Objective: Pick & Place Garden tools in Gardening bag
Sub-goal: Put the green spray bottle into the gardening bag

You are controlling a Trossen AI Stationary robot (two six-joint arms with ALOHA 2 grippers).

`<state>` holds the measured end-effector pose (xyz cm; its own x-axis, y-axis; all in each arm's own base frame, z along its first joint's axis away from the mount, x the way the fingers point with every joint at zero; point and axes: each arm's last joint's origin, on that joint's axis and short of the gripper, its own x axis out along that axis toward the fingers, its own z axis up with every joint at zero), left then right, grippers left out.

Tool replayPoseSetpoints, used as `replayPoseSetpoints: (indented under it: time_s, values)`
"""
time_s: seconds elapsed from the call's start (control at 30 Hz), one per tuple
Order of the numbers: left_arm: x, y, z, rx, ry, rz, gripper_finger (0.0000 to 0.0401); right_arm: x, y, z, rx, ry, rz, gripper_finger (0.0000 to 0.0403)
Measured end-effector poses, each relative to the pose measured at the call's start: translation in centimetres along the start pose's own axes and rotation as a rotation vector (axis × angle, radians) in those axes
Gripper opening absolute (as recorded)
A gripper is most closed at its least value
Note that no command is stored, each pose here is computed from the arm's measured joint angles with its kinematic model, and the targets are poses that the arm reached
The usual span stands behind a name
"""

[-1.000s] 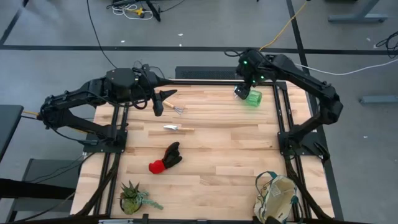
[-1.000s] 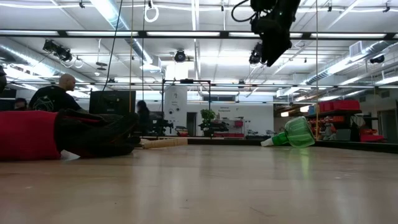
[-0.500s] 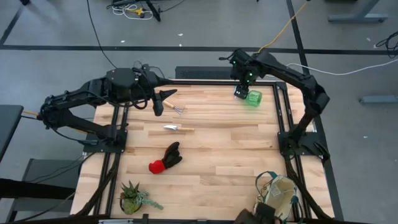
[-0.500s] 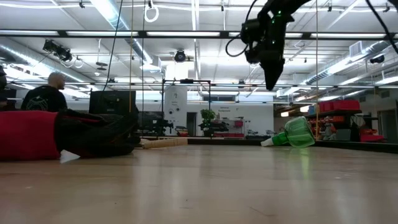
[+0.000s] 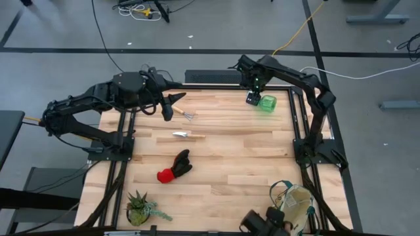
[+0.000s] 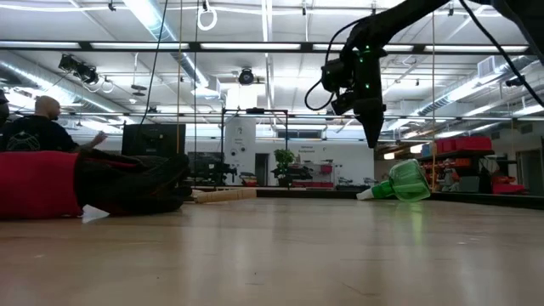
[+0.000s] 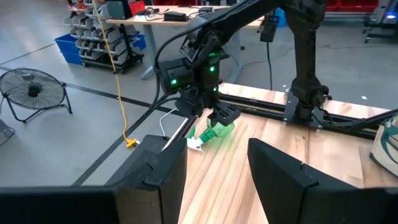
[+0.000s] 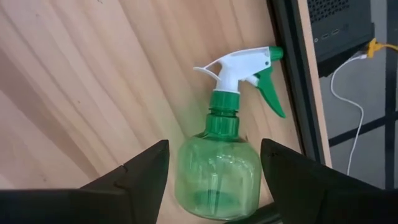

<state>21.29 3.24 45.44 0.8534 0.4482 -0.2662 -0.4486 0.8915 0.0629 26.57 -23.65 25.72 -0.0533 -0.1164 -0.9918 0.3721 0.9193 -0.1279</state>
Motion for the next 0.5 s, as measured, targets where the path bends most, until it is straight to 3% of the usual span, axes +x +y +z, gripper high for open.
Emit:
replayPoseSetpoints:
  time_s: [0.5]
  values:
    - [0.0, 0.0, 0.0, -0.001, 0.000, 0.001, 0.0177, 3.2, 0.1, 0.9, -0.015, 0.155, -0.039, 0.0256]
